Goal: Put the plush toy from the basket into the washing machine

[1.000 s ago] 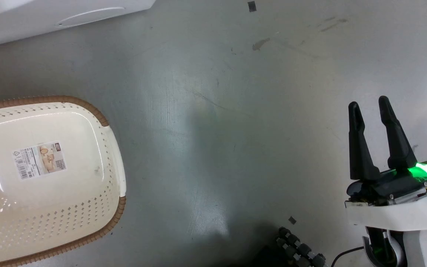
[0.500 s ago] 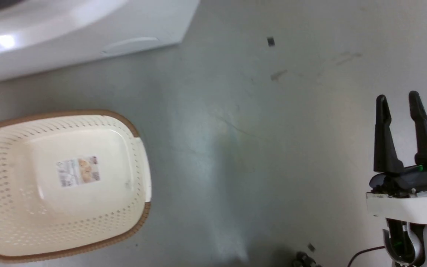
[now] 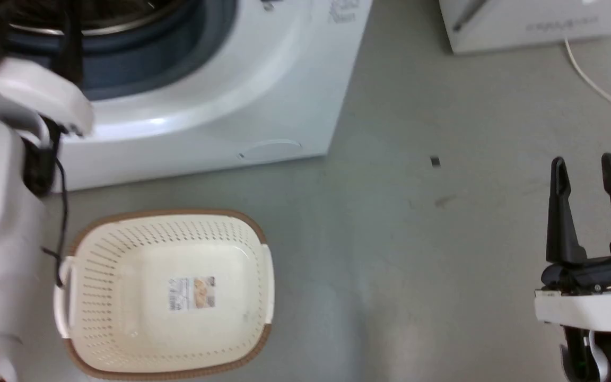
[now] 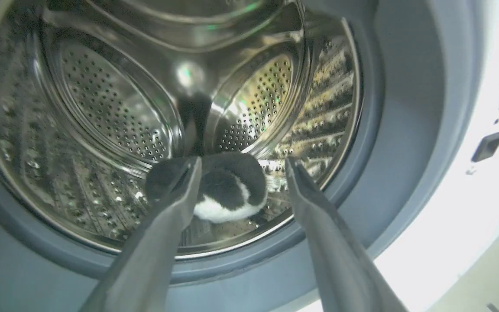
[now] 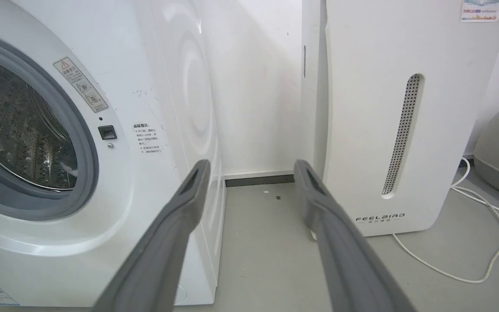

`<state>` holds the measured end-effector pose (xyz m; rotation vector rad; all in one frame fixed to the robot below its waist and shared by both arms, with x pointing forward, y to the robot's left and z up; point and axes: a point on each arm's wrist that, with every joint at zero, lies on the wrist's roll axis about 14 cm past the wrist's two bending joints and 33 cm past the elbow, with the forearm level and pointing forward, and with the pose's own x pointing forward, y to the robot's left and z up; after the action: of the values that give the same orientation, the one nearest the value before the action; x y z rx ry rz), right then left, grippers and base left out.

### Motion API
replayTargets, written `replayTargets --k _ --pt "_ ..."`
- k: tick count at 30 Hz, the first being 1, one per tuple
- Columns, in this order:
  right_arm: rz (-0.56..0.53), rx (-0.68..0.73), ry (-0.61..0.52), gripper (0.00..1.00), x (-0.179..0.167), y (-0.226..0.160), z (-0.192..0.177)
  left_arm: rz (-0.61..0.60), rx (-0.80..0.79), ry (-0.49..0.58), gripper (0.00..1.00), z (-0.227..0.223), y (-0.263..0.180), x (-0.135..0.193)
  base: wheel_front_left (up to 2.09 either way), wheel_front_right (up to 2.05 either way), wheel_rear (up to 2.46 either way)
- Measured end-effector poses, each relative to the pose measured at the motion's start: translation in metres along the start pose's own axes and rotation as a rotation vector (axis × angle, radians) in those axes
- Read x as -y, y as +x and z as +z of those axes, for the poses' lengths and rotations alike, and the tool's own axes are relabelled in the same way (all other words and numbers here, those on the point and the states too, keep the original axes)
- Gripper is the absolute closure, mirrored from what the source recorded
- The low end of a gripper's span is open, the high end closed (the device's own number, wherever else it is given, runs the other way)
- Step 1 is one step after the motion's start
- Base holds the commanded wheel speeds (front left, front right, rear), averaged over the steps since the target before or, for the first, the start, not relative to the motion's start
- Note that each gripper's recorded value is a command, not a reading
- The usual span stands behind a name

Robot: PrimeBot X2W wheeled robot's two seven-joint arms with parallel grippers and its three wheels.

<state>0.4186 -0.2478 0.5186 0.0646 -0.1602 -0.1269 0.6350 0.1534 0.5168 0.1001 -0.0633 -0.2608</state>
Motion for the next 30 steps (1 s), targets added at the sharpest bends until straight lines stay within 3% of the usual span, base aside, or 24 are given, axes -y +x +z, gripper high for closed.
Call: replayTargets --k 11,20,30 --pt "0.053 0.075 0.034 0.0 -0.018 -0.022 0.035 0.118 0.17 -0.095 0.0 0.055 -0.115 0.012 0.0 0.0 0.0" --pt "0.105 0.093 0.059 0.0 -0.035 -0.036 0.045 0.194 0.131 -0.13 0.0 0.04 -0.192 0.025 0.0 0.0 0.0" --pt "0.158 0.081 0.06 0.0 -0.053 -0.048 0.044 0.198 0.062 -0.161 0.0 0.018 -0.232 0.041 0.0 0.0 0.0"
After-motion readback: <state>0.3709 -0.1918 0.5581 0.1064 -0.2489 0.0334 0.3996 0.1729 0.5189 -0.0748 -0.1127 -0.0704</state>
